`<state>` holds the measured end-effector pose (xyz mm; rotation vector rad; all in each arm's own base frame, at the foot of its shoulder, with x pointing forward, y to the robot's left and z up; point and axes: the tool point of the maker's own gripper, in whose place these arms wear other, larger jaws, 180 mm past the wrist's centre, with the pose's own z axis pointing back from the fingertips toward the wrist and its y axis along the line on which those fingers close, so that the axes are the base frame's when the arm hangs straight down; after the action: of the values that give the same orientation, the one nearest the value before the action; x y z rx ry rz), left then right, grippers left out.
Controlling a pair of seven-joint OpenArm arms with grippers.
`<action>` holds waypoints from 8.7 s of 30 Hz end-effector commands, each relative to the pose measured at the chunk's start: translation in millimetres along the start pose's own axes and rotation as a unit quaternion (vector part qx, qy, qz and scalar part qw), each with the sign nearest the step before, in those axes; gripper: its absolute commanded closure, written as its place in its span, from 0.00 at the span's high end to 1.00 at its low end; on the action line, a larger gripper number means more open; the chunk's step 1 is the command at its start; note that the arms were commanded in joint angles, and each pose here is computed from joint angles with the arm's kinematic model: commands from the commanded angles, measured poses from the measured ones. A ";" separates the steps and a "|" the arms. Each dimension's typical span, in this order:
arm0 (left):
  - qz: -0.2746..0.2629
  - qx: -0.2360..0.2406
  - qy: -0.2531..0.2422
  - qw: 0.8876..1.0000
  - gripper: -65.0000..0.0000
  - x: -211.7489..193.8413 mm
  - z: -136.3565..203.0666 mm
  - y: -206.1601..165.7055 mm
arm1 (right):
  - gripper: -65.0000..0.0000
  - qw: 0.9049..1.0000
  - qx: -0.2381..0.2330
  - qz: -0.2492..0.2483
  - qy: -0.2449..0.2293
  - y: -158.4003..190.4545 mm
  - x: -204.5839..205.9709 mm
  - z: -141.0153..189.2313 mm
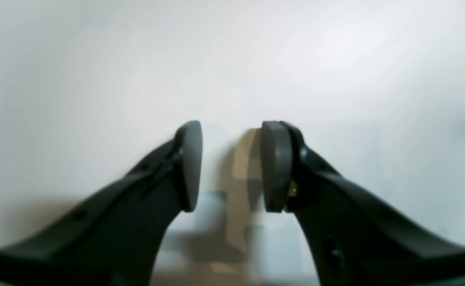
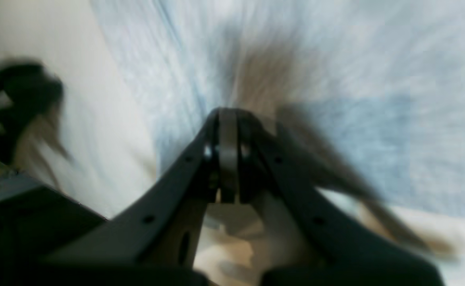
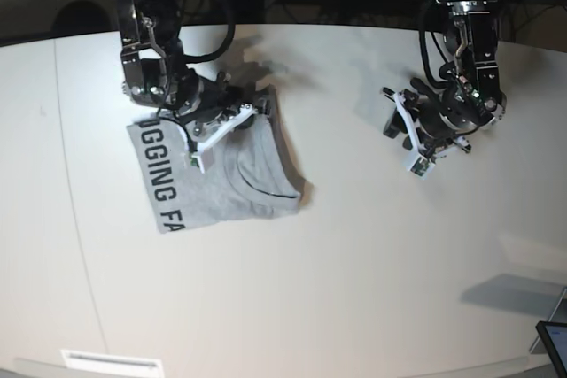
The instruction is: Fold the T-shirt properly
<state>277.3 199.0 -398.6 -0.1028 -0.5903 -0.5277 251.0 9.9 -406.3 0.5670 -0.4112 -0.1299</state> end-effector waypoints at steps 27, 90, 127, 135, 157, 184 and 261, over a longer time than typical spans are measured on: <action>-0.003 -0.007 -0.015 1.000 0.37 2.6 4.2 -5.1 | 0.00 0.994 0.019 0.071 -0.084 33.8 112.8 52.1; -0.091 -0.209 -0.059 0.972 0.37 32.0 12.1 -218.4 | 0.00 0.913 -0.218 0.336 -0.077 -85.8 225.6 11.8; -0.085 -0.189 -0.046 0.977 0.37 60.6 -33.1 -177.6 | 0.00 0.913 -0.238 0.330 -0.010 -150.8 174.1 1.2; -0.106 -0.163 -0.044 0.980 0.37 65.9 -32.6 -151.6 | 0.00 0.915 -0.240 0.323 0.015 -158.9 155.4 -1.4; -0.122 -0.116 -0.045 0.985 0.37 108.4 -47.4 -91.3 | 0.00 0.937 -0.214 0.271 0.042 -162.6 96.1 6.5; -0.121 -0.064 -0.050 0.989 0.37 58.4 19.2 -92.8 | 0.00 0.890 -0.279 0.358 -0.026 -157.2 196.3 37.4; -0.109 -0.095 -0.006 0.989 0.37 83.5 -61.6 -98.1 | 0.00 0.867 -0.237 0.421 0.121 -142.3 203.2 28.8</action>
<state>314.7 54.3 -409.2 -0.2649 -0.5830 -0.7892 407.0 -167.4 -410.5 -0.1015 -0.2821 0.6735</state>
